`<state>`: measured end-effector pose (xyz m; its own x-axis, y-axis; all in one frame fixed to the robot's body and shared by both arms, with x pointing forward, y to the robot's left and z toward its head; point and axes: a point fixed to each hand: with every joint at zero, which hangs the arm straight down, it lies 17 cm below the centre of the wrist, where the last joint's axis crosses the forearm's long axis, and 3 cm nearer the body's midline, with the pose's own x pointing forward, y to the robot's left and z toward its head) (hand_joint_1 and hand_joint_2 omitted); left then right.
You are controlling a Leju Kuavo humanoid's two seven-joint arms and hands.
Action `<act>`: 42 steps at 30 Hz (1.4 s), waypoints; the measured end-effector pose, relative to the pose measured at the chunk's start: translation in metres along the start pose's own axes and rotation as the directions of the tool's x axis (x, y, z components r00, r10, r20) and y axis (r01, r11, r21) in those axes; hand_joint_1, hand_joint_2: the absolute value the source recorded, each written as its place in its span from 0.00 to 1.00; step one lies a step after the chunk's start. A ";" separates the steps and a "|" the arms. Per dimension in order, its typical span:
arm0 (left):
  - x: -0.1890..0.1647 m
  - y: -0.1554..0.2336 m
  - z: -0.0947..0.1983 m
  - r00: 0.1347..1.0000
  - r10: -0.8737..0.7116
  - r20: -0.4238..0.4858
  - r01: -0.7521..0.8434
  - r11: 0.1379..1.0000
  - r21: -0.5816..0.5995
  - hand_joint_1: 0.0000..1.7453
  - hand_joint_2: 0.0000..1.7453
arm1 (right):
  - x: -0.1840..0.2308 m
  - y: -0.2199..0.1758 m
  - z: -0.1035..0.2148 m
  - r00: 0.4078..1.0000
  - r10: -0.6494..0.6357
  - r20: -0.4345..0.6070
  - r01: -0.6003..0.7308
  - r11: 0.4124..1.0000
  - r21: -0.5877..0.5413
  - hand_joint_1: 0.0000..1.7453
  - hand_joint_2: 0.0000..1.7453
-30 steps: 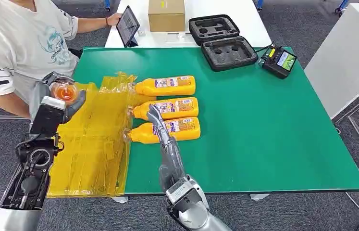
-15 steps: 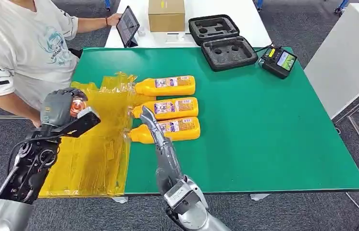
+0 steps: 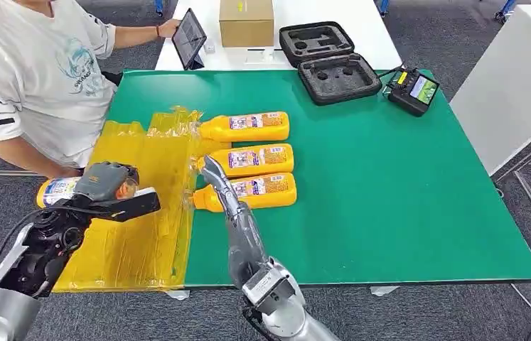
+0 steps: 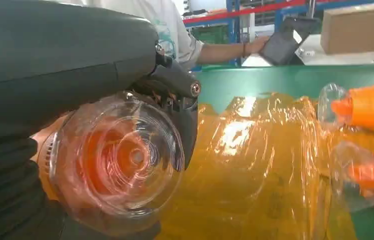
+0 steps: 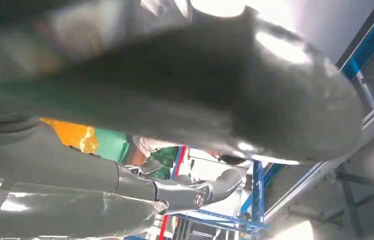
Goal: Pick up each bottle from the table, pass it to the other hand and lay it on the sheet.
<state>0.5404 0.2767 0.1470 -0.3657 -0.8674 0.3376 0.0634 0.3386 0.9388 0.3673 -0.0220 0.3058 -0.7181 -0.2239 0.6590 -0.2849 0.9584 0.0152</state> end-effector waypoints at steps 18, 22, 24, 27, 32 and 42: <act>0.045 -0.052 0.008 0.983 0.144 0.116 -0.125 0.980 -0.153 1.00 1.00 | -0.005 -0.004 0.003 1.000 0.014 -0.016 -0.014 1.000 -0.013 0.00 0.00; 0.057 -0.063 0.011 0.967 0.212 0.139 -0.180 0.961 -0.209 0.86 1.00 | -0.007 -0.004 0.004 1.000 0.014 -0.020 -0.015 1.000 -0.014 0.00 0.00; 0.063 -0.063 0.011 0.959 0.241 0.151 -0.205 0.953 -0.224 0.34 1.00 | -0.008 -0.004 0.005 1.000 0.014 -0.022 -0.015 1.000 -0.012 0.00 0.00; 0.068 -0.067 0.012 0.950 0.271 0.158 -0.229 0.943 -0.241 0.00 1.00 | -0.009 -0.005 0.005 1.000 0.012 -0.027 -0.013 1.000 -0.011 0.00 0.00; 0.075 -0.085 0.021 0.931 0.334 0.150 -0.281 0.915 -0.291 0.00 1.00 | -0.012 -0.007 0.006 0.999 0.016 -0.034 -0.017 1.000 -0.013 0.00 0.00; 0.081 -0.090 0.026 0.885 0.449 0.124 -0.388 0.858 -0.337 0.00 1.00 | -0.017 -0.008 0.010 0.999 0.017 -0.051 -0.018 1.000 -0.016 0.00 0.00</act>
<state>0.4810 0.1857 0.0881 -0.4100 -0.5705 0.7116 0.5089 0.5044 0.6976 0.3755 -0.0276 0.2867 -0.6896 -0.1984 0.6965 -0.2620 0.9649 0.0155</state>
